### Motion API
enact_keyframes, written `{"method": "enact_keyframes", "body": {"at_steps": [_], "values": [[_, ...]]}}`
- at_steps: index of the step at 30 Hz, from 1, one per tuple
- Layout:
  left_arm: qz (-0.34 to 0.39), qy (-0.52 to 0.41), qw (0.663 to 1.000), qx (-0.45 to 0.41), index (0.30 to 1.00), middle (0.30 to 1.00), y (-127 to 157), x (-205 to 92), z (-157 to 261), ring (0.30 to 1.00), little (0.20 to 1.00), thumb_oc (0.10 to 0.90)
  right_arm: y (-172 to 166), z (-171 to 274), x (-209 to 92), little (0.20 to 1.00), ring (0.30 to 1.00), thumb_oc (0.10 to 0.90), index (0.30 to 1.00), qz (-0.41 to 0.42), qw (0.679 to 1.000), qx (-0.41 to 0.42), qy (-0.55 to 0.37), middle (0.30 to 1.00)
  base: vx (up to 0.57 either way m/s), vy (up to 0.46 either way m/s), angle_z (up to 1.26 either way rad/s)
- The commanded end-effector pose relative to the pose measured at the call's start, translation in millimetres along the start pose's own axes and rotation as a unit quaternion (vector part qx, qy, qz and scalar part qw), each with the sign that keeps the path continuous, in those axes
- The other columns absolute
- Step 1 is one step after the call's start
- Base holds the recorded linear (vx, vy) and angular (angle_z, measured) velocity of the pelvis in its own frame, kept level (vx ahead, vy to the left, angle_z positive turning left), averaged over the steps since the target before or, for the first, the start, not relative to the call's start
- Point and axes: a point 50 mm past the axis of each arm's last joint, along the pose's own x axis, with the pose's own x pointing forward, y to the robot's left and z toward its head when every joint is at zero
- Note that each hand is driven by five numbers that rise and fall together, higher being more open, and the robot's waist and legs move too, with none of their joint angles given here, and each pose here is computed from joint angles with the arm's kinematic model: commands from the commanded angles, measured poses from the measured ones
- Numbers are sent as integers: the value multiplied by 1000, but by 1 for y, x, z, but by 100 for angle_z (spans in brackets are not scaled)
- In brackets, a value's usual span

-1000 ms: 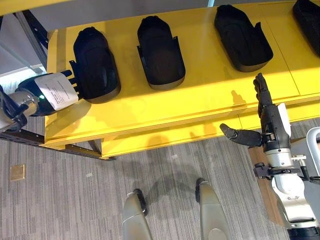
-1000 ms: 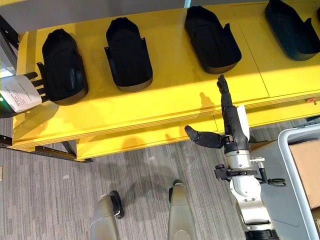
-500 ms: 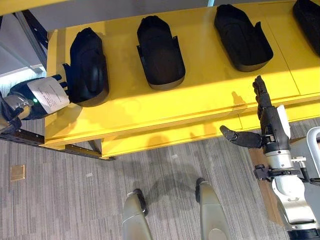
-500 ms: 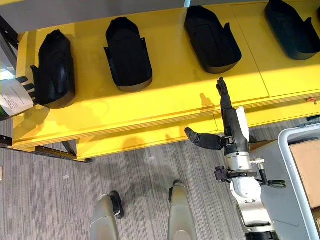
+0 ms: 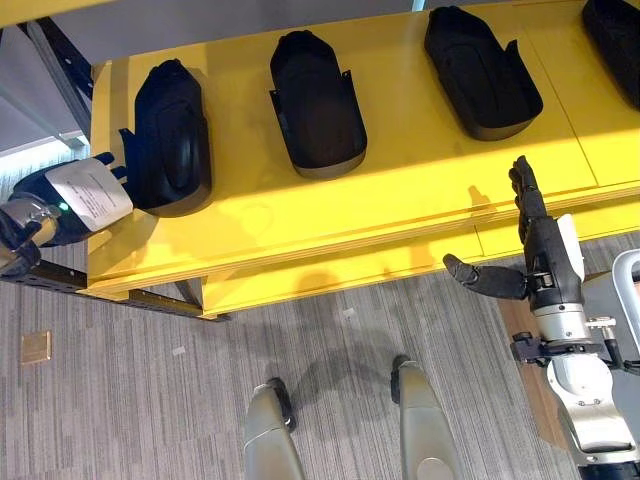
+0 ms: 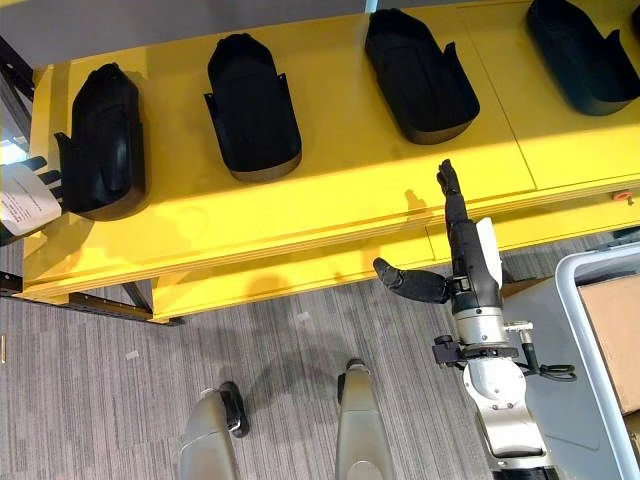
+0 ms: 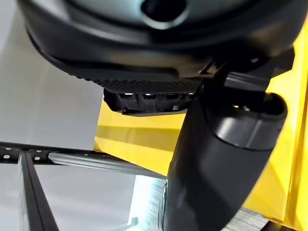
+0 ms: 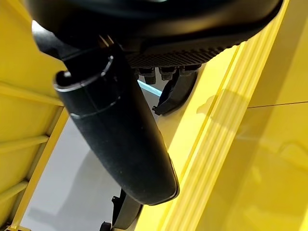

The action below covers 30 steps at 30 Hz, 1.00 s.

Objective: Move parts from the plastic box to the shelf.

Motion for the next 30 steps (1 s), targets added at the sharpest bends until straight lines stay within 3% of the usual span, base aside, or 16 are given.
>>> {"method": "enact_keyframes", "body": {"at_steps": [1, 9, 23, 27, 30], "values": [[48, 179, 982, -35, 1000, 1000, 9, -26, -67, 1000, 1000, 900, -30, 64, 13, 1000, 1000, 900, 1000, -69, 982, -20, -176, 1000, 0, 0, 0], [100, 272, 955, -66, 1000, 1000, 13, -46, -97, 1000, 1000, 900, -32, 62, 12, 1000, 1000, 900, 1000, -72, 982, -26, -172, 1000, 0, 0, 0], [222, 336, 907, -123, 1000, 1000, 34, -65, -112, 1000, 1000, 900, -35, 56, 6, 1000, 1000, 900, 1000, -87, 984, -12, -156, 1000, 0, 0, 0], [263, 329, 888, -183, 1000, 1000, 34, -63, -97, 1000, 1000, 900, -39, 50, 2, 1000, 1000, 900, 1000, -97, 985, -13, -140, 1000, 0, 0, 0], [296, 311, 859, -279, 1000, 1000, 26, -60, -69, 1000, 1000, 900, -42, 47, 0, 1000, 1000, 900, 1000, -104, 986, -12, -128, 1000, 1, -11, 0]]}}
